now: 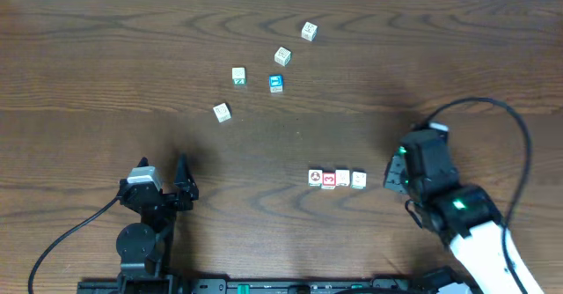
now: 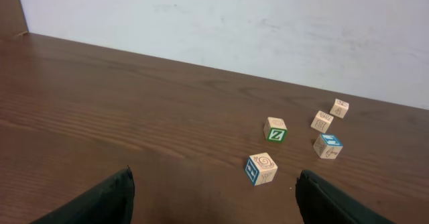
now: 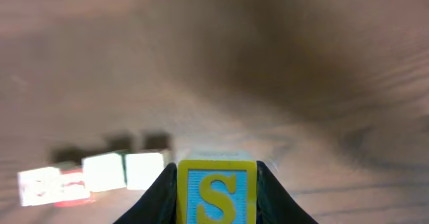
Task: Lift 5 blocks
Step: 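Carry the S block down to the right end of the row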
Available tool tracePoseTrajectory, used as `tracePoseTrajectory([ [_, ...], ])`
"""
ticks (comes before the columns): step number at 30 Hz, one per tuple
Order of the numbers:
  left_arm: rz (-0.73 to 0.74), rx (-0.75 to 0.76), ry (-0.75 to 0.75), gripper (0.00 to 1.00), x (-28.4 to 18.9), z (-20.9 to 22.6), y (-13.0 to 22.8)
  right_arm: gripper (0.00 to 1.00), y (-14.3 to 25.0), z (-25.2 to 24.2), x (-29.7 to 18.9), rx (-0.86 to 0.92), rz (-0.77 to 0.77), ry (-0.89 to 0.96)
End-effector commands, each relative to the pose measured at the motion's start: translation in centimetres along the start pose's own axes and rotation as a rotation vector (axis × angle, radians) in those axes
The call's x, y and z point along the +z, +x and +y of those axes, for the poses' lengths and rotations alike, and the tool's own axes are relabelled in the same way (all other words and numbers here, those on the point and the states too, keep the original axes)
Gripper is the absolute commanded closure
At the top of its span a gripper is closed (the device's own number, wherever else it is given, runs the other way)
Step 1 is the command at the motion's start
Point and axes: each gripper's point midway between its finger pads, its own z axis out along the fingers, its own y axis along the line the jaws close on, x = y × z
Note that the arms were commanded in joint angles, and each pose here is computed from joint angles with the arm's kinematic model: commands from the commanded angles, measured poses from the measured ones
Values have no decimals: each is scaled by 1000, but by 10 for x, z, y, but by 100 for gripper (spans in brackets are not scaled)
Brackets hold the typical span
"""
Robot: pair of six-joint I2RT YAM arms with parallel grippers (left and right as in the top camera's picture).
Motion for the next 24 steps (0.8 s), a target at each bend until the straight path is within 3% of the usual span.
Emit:
tracePoseTrajectory([
  [1,46,4,-11,23,1,3,16,87,22,0,27,-81,90,35],
  [12,46,4,-11,23,1,3,16,89,63,22,80,-137,282,-40],
  [24,46,4,-11,23,1,3,16,84,59,48,80,-153,274,-172],
])
